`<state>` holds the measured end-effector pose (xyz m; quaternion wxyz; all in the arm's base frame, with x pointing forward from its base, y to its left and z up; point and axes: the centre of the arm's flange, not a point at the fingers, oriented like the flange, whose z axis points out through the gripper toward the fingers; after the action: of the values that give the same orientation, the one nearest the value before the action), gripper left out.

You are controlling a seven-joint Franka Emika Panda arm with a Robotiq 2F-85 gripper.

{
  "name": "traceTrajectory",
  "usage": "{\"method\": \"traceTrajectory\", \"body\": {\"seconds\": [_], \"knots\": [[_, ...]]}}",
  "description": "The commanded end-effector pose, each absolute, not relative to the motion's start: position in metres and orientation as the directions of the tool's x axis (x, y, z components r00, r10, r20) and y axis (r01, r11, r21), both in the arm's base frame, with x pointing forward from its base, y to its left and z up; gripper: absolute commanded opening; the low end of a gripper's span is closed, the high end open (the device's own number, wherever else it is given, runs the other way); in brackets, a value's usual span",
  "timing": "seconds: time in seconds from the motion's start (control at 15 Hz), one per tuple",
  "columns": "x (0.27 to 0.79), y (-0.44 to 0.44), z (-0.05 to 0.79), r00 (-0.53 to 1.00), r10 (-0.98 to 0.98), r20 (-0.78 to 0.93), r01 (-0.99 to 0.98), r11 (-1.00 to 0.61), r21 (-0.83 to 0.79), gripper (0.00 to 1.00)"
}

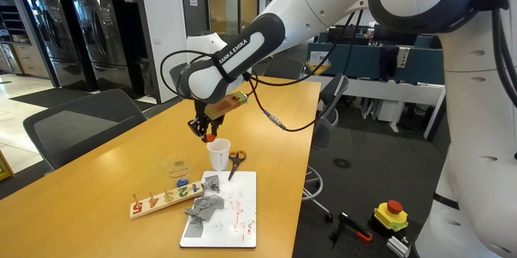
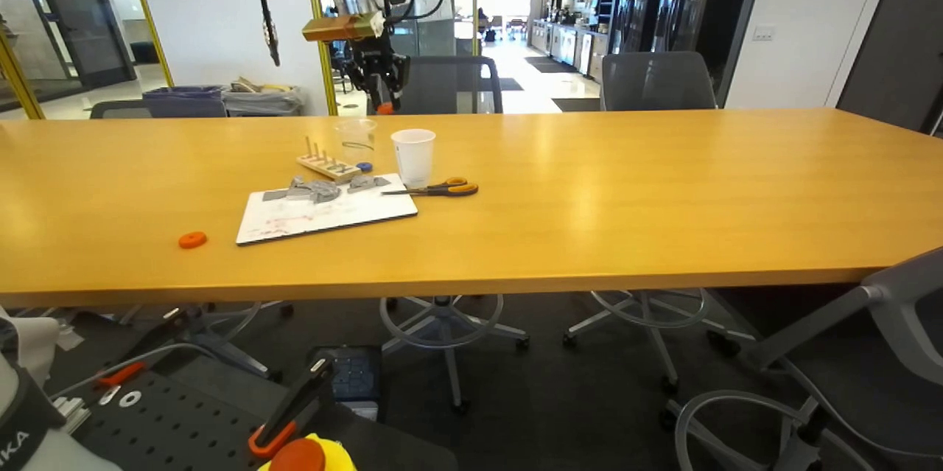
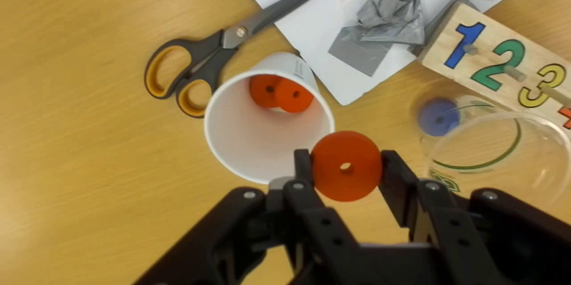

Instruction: Put the orange rings inside the white cup, place the blue ring in the clear cup

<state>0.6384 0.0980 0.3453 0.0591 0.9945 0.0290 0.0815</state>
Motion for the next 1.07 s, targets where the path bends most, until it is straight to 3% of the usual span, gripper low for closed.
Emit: {"method": "traceTrajectory", "body": {"seconds": [0.0,0.73,0.8,1.0], "knots": [[0.634,0.081,0.333,0.986,0.004,0.168,-0.018,-0.991,0.134,0.17],[0.645,0.06,0.313,0.974,-0.105,0.2,-0.132,-0.983,0.129,0.17],[0.645,0.057,0.313,0.973,-0.116,0.199,-0.143,-0.981,0.128,0.62],[0.642,0.056,0.315,0.974,-0.112,0.198,-0.139,-0.982,0.127,0.81]]}}
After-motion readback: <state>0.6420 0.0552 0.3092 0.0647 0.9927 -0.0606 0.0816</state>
